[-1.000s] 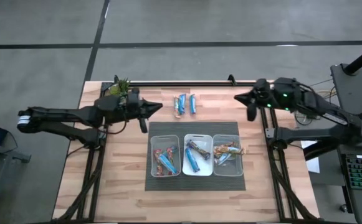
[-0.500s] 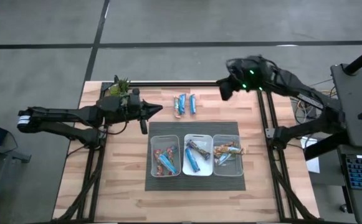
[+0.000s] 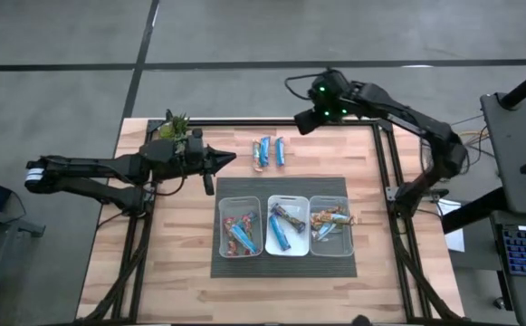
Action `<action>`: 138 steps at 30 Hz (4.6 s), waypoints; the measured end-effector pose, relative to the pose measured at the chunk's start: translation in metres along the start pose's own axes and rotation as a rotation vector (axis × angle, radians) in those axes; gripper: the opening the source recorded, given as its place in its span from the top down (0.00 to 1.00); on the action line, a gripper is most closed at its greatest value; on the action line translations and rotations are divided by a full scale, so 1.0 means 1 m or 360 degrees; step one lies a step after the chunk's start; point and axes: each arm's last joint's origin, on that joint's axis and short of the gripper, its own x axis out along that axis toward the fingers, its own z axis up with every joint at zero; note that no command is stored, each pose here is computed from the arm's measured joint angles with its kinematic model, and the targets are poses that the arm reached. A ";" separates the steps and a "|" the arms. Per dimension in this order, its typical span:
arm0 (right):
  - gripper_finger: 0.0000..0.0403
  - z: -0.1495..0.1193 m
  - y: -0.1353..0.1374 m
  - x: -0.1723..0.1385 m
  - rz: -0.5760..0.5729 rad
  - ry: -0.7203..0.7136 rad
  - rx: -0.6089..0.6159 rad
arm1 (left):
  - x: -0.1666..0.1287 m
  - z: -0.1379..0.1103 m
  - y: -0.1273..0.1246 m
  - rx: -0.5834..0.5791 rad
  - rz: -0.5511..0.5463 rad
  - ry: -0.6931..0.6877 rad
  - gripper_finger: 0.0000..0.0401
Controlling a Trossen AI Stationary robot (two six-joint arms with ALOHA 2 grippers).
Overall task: Pick and place Granola Bars by type
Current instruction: Put the red granola bar into the gray bin
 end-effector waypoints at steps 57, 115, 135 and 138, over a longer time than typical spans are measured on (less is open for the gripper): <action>0.41 0.075 0.008 0.085 0.0151 0.0054 0.0278 | 0.000 0.000 0.000 -0.0088 -0.0001 -0.0001 1.00; 0.35 0.036 -0.012 0.150 0.0246 0.0160 0.0551 | 0.000 0.000 0.000 -0.0138 0.0000 0.0002 1.00; 0.40 0.083 0.014 0.112 0.0426 -0.0097 0.0430 | 0.000 -0.002 0.000 -0.0168 0.0005 0.0029 1.00; 0.40 0.086 0.015 0.123 0.0460 -0.0025 0.0433 | 0.000 -0.002 0.000 -0.0172 0.0005 0.0031 1.00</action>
